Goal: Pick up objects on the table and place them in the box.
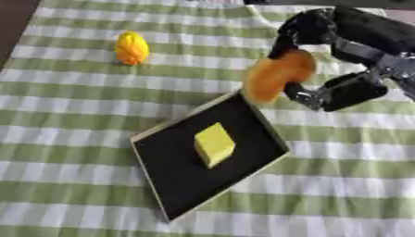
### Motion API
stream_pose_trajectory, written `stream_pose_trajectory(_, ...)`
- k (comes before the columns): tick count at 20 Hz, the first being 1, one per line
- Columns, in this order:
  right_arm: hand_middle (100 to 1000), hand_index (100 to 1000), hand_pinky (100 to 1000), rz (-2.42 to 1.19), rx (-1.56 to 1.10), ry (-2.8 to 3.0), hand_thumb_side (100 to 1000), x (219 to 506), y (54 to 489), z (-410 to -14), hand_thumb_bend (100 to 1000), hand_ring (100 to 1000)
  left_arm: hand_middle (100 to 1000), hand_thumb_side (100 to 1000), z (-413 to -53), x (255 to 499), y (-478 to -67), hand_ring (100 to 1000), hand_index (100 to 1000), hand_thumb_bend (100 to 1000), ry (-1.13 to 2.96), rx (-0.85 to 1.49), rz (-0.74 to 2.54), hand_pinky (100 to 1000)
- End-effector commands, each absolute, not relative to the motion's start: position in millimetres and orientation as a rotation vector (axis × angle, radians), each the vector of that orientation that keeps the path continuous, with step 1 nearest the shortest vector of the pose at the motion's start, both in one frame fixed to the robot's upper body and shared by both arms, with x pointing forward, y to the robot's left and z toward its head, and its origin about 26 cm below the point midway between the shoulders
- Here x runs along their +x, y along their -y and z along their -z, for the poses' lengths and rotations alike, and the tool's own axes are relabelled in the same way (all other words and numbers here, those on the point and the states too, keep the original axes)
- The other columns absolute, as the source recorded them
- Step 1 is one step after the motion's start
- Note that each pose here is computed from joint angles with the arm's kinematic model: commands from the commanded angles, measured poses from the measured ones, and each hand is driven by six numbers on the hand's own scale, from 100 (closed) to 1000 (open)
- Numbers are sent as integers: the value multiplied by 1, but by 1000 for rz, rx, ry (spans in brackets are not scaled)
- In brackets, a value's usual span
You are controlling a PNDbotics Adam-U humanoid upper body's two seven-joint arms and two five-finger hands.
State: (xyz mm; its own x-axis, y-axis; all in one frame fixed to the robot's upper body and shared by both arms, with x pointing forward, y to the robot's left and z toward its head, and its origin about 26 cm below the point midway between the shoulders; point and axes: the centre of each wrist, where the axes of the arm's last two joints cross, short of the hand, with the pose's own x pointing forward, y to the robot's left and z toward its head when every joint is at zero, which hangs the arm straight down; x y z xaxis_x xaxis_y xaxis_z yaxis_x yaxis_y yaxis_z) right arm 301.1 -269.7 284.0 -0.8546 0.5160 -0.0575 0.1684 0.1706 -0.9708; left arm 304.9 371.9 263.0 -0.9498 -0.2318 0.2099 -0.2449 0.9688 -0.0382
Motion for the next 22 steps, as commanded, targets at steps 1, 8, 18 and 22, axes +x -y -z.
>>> stream_pose_trajectory(1, 394, 433, 799, -1764, -642, 2123, 202, 302, 256, -286, 100, 689, 723, 495, -279, 299, -371, 764, 840, 100, 2958, 386, -36, 732)
stream_pose_trajectory(8, 428, 468, 810, -1861, -645, 1983, 244, 324, 248, -259, 100, 714, 724, 526, -277, 301, -371, 762, 839, 100, 2947, 376, -22, 730)
stream_pose_trajectory(18, 768, 891, 976, -1989, -579, 1853, 228, 339, 237, -231, 100, 947, 725, 557, -272, 303, -372, 760, 839, 100, 2927, 357, -16, 727)
stream_pose_trajectory(22, 846, 962, 1000, -2066, -654, 1834, 234, 333, 239, -241, 100, 1000, 725, 561, -270, 303, -374, 759, 839, 100, 2919, 360, -11, 727)
